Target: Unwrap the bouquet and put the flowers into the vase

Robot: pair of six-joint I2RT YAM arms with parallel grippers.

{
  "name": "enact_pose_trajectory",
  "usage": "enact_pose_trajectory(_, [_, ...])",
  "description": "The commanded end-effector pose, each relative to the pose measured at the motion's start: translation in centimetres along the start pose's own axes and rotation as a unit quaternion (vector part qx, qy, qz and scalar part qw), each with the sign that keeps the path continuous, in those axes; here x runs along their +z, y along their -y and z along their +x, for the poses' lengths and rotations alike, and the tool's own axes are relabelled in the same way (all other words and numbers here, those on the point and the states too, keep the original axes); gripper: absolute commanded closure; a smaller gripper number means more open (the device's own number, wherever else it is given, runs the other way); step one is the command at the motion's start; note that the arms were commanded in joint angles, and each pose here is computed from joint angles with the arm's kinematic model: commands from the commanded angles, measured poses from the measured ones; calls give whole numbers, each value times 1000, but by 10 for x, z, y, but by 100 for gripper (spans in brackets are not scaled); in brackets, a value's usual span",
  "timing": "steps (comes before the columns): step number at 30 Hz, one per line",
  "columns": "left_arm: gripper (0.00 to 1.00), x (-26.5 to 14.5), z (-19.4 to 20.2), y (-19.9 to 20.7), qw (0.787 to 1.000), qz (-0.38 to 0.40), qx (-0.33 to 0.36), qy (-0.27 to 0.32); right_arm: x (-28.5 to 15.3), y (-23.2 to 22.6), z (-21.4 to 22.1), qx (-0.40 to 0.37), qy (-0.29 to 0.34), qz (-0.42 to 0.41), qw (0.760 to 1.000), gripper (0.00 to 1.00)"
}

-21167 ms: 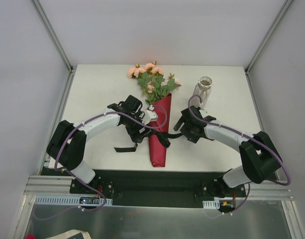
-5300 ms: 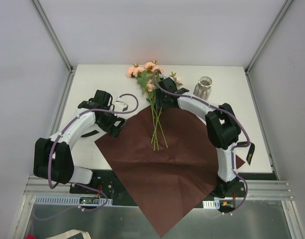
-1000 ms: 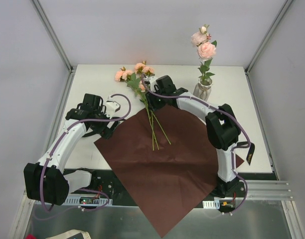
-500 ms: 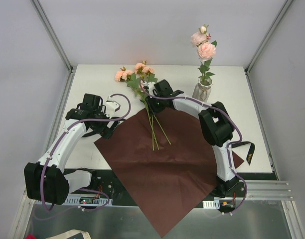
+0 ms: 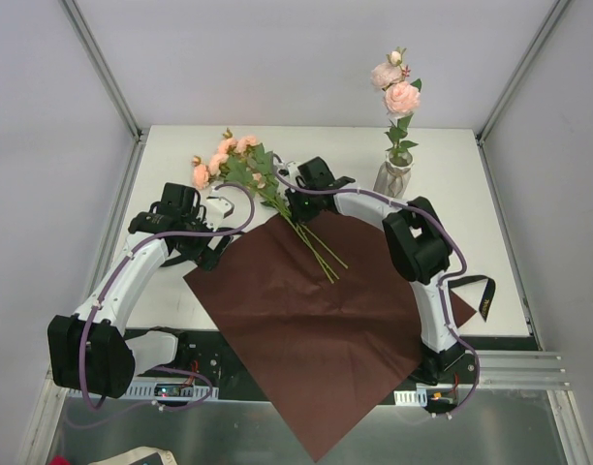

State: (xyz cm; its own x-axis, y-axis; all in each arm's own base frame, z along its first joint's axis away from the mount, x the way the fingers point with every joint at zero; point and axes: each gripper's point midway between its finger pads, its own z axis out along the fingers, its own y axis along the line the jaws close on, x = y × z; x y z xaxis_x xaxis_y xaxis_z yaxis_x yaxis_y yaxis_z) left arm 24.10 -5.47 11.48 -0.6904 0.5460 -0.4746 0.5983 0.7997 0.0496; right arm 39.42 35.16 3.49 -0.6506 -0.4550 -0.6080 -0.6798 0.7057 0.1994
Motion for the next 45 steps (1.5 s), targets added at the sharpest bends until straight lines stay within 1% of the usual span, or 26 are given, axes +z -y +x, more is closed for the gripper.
enact_pose_trajectory(1, [7,-3,-2,-1,1000,2,-2,12,-43,-17,-45,-14,65,-12,998,99])
enact_pose_trajectory(5, [7,-6,-5,-1,1000,1,-3,18,-69,-23,-58,-23,92,-3,996,99])
enact_pose_trajectory(7, [7,-6,-5,0,1000,2,-3,20,-75,-22,-55,-24,93,9,995,99])
enact_pose_trajectory(8, [7,-7,-6,0,1000,1,-3,23,-85,-25,-58,-27,103,15,994,99])
enact_pose_trajectory(10, [7,-7,-5,0,1000,0,-2,23,-89,-19,-47,-27,105,38,993,99])
enact_pose_trajectory(12, [7,-8,-5,-1,1000,-2,0,23,-104,-24,-52,-34,131,51,989,99])
enact_pose_trajectory(13, [7,-8,-5,-1,1000,-2,-1,22,-101,-21,-33,-37,120,62,990,99])
enact_pose_trajectory(14, [7,-8,-5,-1,1000,-2,0,22,-110,-27,-35,-44,132,64,988,99])
enact_pose_trajectory(16, [7,-7,-5,-1,1000,-2,1,21,-113,-27,-22,-47,128,75,988,99])
enact_pose_trajectory(18, [7,-8,-5,-2,1000,-3,0,21,-111,-29,-10,-42,114,73,990,96])
enact_pose_trajectory(19, [7,-8,-6,-1,1000,-1,0,22,-107,-28,-1,-39,102,70,992,87])
enact_pose_trajectory(20, [7,-7,-6,-1,1000,-1,1,21,-104,-31,3,-37,96,68,992,80])
enact_pose_trajectory(22, [7,-7,-7,-1,1000,0,0,22,-99,-28,13,-32,77,76,994,71])
enact_pose_trajectory(24, [7,-7,-7,-1,1000,1,-1,21,-96,-29,13,-30,76,75,994,71])
enact_pose_trajectory(25, [7,-6,-6,-1,1000,0,0,19,-95,-23,12,-28,76,92,992,70])
enact_pose_trajectory(29, [7,-5,-4,-3,1000,-3,1,15,-97,-26,-7,-33,92,89,991,71])
enact_pose_trajectory(31, [7,-4,-3,-2,1000,-1,1,13,-91,-32,-8,-44,88,80,992,72])
enact_pose_trajectory(33, [7,-3,-2,-1,1000,1,1,12,-88,-51,-15,-62,94,40,993,72])
enact_pose_trajectory(35, [7,-3,-1,0,1000,4,0,12,-78,-66,-13,-83,87,17,993,69])
enact_pose_trajectory(36, [7,-2,0,1,1000,6,-1,10,-77,-72,-20,-94,90,8,991,68])
enact_pose_trajectory(37, [7,-2,0,0,1000,5,-1,9,-68,-77,-15,-109,79,4,991,65])
enact_pose_trajectory(43, [7,1,1,1,1000,8,-1,7,-39,-74,-26,-124,61,16,990,61])
enact_pose_trajectory(45, [7,2,1,1,1000,9,-2,6,-32,-63,-26,-123,48,44,990,61])
